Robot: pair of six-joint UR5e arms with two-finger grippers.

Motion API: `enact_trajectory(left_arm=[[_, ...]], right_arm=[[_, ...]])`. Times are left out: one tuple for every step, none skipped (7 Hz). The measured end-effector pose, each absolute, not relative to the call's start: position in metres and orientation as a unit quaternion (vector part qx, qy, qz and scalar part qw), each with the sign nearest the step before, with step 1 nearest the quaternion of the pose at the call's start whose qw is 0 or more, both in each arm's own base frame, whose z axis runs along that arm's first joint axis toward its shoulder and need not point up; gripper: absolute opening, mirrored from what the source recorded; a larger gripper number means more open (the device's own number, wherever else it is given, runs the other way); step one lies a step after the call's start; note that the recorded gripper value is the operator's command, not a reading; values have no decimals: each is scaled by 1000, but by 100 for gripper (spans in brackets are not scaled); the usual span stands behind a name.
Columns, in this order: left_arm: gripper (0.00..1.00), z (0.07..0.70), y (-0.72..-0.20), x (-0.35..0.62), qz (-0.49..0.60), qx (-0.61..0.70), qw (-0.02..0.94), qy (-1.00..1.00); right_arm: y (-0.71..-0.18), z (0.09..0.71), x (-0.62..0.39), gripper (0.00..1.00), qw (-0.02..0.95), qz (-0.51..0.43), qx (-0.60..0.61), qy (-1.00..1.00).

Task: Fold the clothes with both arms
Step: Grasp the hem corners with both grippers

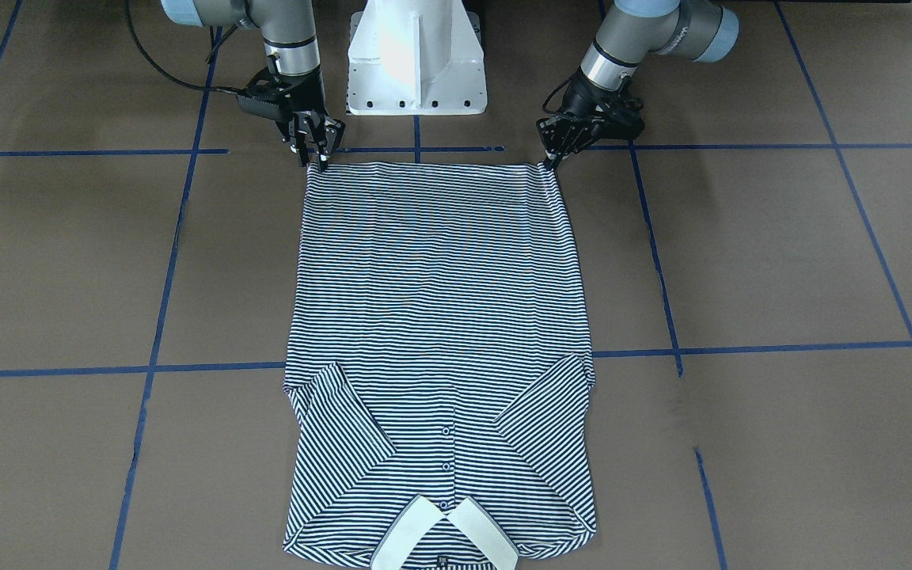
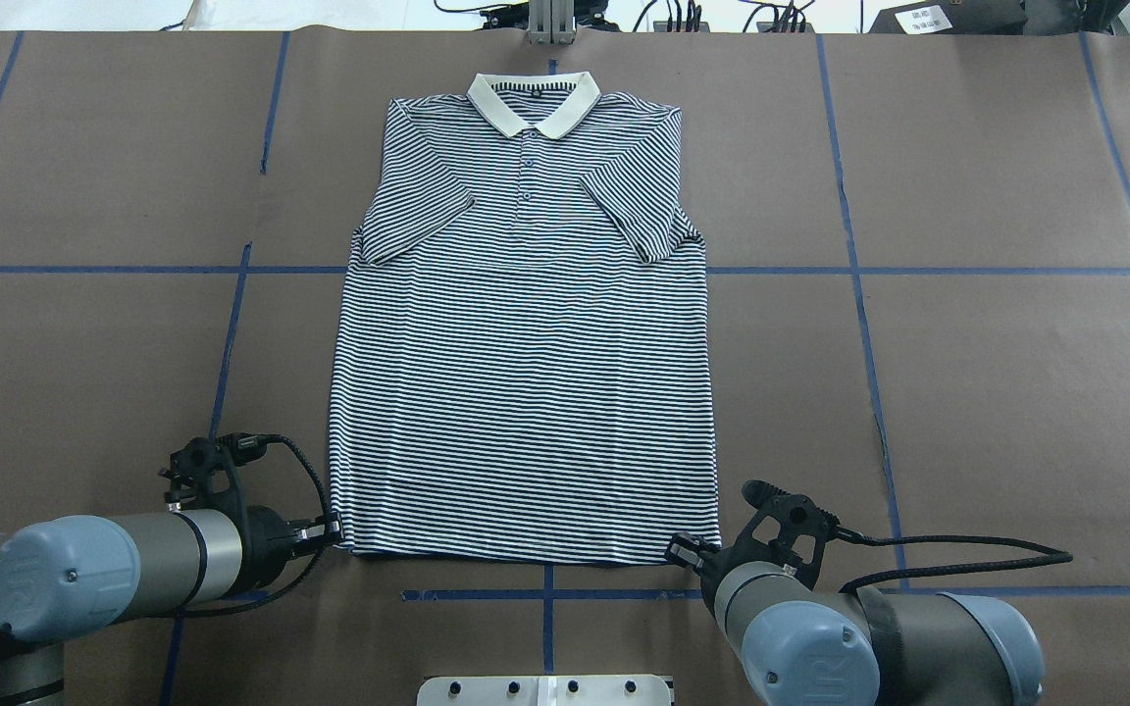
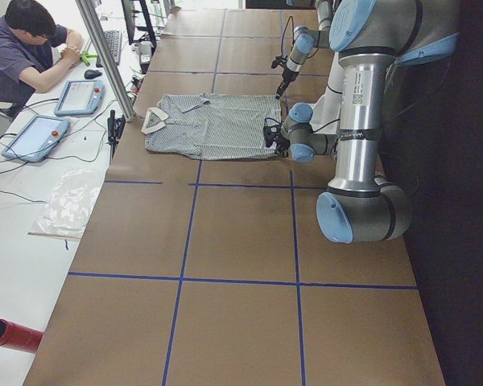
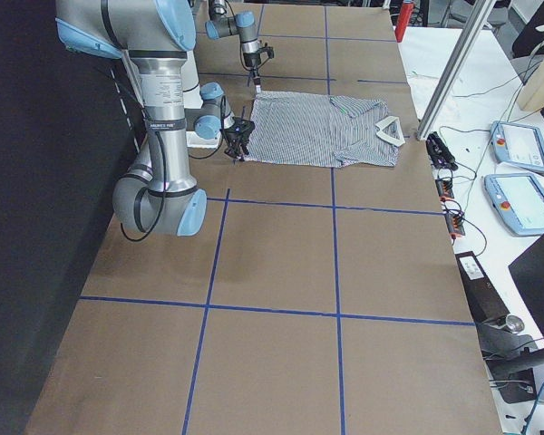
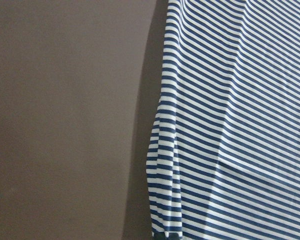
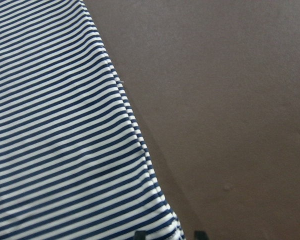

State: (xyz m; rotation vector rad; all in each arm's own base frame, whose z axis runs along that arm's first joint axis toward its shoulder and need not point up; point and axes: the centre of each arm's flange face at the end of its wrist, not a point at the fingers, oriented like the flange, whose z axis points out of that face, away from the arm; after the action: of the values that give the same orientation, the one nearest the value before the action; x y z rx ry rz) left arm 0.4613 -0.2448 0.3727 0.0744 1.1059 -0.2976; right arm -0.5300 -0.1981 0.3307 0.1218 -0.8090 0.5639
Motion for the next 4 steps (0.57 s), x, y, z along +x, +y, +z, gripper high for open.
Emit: enact_trajectory(left_arm=[[0,373,-245,461,-141,35,840,523],[0,373,-245,461,-141,35,840,523],[0,372,-245,461,-141,35,839,524],[0,363,-244,458,-140,35,837,528]], right_arm=[[-198,330,-530,0,878,274,57,-389],[-199,329,-529,0,876,278,59,-390],[-201,328,-528,0,873,282,64,-392],[-203,321,-522,0,869,285,65,-398]])
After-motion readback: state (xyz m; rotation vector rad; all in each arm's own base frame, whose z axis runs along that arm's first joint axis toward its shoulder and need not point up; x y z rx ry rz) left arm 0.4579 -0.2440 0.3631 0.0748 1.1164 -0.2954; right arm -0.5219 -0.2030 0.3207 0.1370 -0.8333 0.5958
